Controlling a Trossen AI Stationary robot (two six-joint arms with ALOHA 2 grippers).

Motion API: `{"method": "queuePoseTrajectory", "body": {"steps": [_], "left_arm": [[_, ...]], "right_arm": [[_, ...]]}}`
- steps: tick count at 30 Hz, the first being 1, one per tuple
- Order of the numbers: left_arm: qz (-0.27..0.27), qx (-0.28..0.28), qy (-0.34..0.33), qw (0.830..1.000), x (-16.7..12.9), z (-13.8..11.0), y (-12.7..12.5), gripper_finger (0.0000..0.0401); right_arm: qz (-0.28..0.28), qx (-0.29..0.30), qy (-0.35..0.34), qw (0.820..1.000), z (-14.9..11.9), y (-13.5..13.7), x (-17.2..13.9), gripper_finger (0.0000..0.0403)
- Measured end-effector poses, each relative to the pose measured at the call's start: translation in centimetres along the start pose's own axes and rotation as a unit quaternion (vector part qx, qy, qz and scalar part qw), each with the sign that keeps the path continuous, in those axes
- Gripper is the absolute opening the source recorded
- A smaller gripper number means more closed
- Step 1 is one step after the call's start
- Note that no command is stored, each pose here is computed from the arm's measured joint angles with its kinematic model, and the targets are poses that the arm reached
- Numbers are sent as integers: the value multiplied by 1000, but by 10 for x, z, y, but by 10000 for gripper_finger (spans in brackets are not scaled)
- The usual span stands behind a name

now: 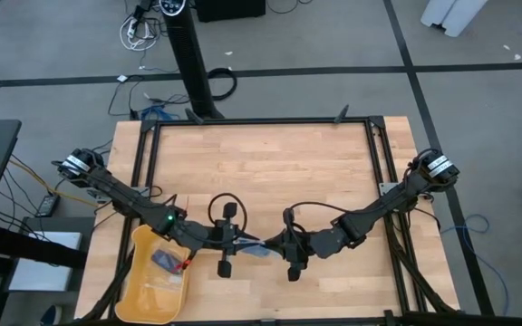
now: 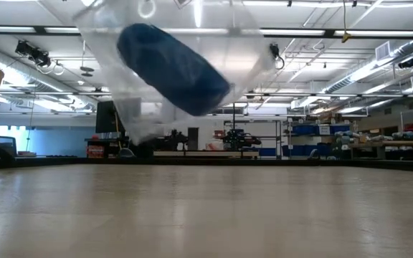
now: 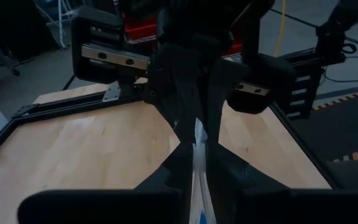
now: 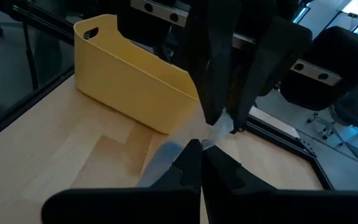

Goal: Roll bandage
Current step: Close the transparent zip bag

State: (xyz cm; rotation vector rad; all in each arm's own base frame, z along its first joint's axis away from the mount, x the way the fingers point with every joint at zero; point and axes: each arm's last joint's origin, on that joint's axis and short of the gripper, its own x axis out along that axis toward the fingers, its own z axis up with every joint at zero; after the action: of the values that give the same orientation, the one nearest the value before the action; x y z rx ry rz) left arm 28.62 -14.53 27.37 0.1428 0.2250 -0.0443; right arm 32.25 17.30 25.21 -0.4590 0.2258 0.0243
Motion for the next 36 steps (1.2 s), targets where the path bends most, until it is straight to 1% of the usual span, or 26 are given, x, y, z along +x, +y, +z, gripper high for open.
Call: {"method": "queuePoseTrajectory", "body": {"steps": [5,10,14,28,36], "left_arm": [[6,-2,-11,1000,5,-1,-2,50],[19,3,-4,1000,12,-8,-5,60],[22,4,-12,1000,16,-9,-7,65],[24,5,-15,1000,16,-9,-7,66],[31,16,-14,999,15,-9,-7,65]], "right_arm": [[1,1,1,1000,0,0,0,0],[3,5,6,1000,-2,1,0,0],[4,5,5,1000,-2,1,0,0],[3,6,6,1000,-2,1,0,0],[3,6,6,1000,-2,1,0,0]]}}
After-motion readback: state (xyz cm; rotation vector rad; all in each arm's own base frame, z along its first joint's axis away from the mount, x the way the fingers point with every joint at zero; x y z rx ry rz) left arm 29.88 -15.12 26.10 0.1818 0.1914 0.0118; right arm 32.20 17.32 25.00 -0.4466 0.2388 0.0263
